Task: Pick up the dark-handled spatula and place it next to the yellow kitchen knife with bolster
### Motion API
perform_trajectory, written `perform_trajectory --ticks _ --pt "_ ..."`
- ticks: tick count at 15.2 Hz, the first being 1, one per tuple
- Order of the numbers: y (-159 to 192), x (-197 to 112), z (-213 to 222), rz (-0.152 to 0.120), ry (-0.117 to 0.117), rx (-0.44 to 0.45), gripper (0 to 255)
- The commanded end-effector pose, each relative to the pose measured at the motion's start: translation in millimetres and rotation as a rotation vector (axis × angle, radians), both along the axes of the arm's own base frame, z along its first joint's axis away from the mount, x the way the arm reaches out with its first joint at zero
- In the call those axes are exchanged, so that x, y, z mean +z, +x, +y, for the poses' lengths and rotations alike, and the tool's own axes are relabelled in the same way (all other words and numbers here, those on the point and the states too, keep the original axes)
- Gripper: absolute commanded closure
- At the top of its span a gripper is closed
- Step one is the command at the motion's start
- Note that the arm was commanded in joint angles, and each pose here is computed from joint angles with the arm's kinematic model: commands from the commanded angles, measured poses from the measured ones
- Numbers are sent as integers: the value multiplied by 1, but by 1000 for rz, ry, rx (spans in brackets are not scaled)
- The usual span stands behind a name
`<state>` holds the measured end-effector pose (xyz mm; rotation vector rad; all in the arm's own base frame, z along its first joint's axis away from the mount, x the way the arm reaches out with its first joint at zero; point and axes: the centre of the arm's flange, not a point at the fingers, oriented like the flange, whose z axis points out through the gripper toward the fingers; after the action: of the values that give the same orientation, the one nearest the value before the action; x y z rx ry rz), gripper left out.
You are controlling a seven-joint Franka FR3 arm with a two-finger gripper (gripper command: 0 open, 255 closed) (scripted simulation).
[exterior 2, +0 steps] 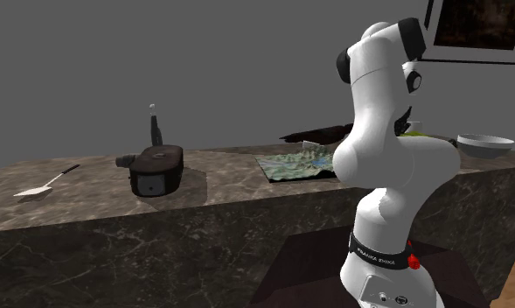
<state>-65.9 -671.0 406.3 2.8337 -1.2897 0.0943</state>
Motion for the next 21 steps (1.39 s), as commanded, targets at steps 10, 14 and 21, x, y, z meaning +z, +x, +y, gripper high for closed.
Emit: perform_trajectory --ticks 10,14,21 --pt "0 -49 1 0 0 0 255" --pt "0 -49 1 0 0 0 255" --pt "0 -49 1 0 0 0 0"
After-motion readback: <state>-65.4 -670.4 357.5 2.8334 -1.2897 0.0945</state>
